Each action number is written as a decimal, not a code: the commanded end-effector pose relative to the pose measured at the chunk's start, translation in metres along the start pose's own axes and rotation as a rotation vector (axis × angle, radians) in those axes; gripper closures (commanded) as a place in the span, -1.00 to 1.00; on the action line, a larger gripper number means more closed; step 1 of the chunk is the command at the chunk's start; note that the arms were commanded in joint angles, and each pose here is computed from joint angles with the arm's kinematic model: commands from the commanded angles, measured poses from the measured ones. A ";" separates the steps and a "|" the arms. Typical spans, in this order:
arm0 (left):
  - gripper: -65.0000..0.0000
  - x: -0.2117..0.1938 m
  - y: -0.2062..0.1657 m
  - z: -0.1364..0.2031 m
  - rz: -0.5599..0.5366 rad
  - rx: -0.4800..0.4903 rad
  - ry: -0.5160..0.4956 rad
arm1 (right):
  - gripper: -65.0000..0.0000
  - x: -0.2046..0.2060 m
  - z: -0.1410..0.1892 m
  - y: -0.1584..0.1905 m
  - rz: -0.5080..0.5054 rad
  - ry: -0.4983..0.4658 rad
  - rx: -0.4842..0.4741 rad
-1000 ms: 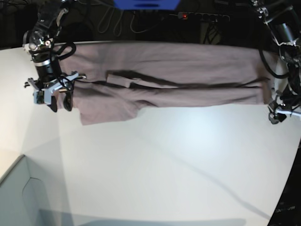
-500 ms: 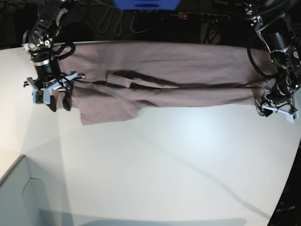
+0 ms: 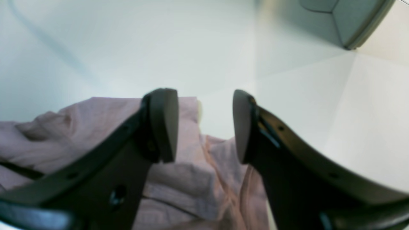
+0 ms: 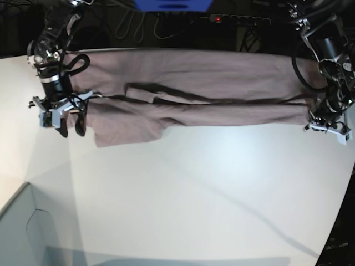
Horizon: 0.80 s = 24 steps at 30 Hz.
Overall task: Layout the t-shirt on the table in an organized manner, then fold the t-shirt properly
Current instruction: 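Open both grippers and move them to the folded strip's lower edge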
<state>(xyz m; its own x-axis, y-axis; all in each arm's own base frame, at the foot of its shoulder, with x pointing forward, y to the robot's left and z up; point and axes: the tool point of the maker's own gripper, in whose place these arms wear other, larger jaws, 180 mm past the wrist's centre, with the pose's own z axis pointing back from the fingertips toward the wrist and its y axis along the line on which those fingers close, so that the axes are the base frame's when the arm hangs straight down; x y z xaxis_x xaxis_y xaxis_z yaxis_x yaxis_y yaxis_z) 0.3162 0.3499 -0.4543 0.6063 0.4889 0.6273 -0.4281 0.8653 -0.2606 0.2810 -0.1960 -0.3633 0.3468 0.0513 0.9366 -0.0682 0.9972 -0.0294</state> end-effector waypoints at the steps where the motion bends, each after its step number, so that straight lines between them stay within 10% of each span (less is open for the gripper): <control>1: 0.99 0.026 0.000 0.005 -0.009 -0.005 -0.060 | 0.14 0.021 -0.003 -0.002 0.001 -0.073 0.002; 24: 1.00 0.065 -0.024 0.033 -0.091 -0.031 -0.206 | 0.13 0.029 -0.080 0.047 0.003 0.082 0.172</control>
<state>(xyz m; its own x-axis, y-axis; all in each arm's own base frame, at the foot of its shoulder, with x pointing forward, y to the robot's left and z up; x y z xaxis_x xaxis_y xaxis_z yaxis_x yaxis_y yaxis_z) 0.3341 0.3470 -0.4027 0.5351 0.3976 0.7454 -0.3625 0.9050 -0.2225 0.3529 -0.1418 -0.3830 0.4786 0.0759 0.8747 -0.2225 0.9742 0.0373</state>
